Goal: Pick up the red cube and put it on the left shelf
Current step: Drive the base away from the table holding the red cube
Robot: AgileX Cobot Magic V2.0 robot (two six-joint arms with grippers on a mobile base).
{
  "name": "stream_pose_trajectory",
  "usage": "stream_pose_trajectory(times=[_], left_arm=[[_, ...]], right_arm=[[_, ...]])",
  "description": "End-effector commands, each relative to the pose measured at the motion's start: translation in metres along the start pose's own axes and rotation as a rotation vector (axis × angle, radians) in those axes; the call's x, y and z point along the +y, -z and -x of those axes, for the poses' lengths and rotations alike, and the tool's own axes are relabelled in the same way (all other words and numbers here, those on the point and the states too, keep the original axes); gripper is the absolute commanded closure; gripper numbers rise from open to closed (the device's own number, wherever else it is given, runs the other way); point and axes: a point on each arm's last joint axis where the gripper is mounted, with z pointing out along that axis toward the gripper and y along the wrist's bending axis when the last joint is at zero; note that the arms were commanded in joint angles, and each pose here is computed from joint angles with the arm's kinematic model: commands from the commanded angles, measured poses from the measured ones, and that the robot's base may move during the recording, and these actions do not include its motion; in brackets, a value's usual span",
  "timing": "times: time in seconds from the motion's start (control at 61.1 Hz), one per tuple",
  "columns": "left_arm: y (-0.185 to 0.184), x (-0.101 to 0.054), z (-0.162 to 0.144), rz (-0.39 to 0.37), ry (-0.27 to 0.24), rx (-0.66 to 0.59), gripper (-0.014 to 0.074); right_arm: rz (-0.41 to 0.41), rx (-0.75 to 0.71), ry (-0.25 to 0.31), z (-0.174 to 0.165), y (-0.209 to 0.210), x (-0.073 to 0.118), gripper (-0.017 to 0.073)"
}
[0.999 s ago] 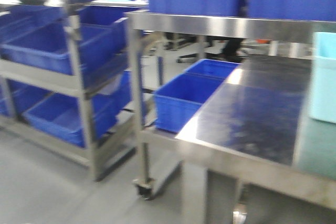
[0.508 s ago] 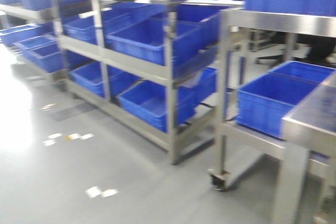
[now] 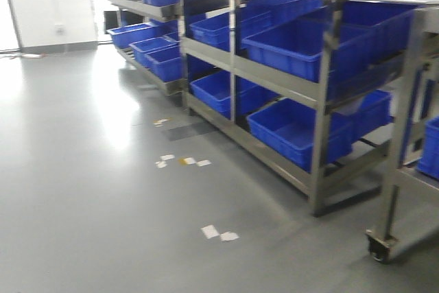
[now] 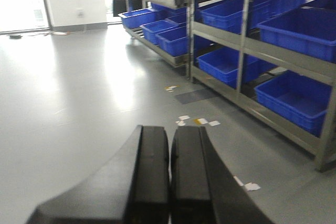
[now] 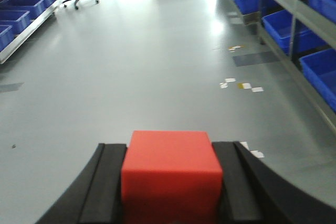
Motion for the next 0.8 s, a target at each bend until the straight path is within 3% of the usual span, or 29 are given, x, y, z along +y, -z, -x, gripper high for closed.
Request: stream_pose_trajectory(times=[0.0, 0.786], left_arm=[[0.0002, -0.0004, 0.0009, -0.008, 0.008, -0.079, 0.0492], [0.0002, -0.0004, 0.0009, -0.008, 0.008, -0.079, 0.0492]], right_arm=[[0.023, -0.107, 0.021, 0.0165, 0.0017, 0.0035, 0.0375], [0.023, -0.108, 0.021, 0.0164, 0.0021, 0.0035, 0.0375]])
